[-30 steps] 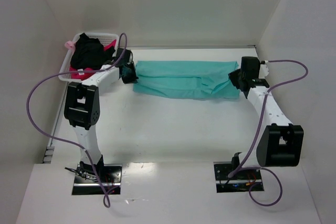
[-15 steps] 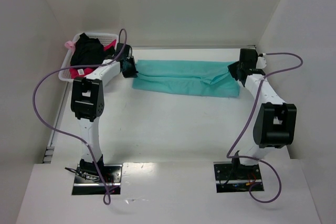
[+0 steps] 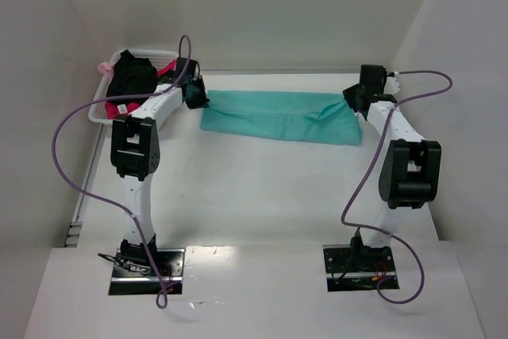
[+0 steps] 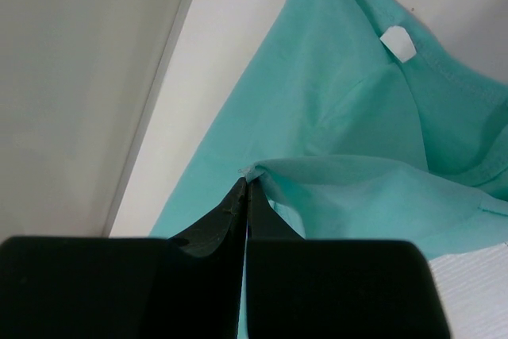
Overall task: Fold and stack the t-shirts
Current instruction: Fold the other side of the tshirt into a rectangle
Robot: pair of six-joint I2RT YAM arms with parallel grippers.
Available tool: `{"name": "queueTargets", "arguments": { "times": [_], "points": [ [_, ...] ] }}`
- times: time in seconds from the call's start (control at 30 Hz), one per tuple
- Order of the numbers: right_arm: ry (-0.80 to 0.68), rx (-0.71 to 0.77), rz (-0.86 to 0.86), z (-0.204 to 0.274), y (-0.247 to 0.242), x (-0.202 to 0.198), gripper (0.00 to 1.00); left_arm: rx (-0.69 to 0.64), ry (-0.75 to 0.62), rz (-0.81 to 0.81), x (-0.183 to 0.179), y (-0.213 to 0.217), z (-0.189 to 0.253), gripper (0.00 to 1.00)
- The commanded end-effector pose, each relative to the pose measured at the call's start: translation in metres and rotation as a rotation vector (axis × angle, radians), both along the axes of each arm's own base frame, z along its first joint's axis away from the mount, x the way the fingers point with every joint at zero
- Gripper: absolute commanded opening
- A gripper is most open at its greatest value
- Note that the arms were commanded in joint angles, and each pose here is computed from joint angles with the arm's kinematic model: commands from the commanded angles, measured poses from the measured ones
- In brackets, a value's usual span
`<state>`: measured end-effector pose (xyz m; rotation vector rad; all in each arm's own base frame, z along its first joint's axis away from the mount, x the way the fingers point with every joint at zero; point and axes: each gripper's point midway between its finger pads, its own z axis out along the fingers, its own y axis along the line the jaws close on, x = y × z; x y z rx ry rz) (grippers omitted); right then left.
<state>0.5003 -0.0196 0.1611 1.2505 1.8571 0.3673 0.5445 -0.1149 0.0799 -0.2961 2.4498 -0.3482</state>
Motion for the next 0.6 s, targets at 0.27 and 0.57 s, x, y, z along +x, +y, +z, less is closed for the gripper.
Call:
{"name": "queueTargets", "arguments": {
  "times": [0.27, 0.57],
  "points": [
    [-0.067, -0.022, -0.015, 0.008, -0.016, 0.039, 0.0, 0.018, 0.014, 0.057, 0.016, 0.017, -0.014, 0.04],
    [-0.042, -0.017, 0.005, -0.011, -0.014, 0.052, 0.0, 0.021, 0.003, 0.107, 0.023, 0.025, -0.011, 0.09]
  ]
}}
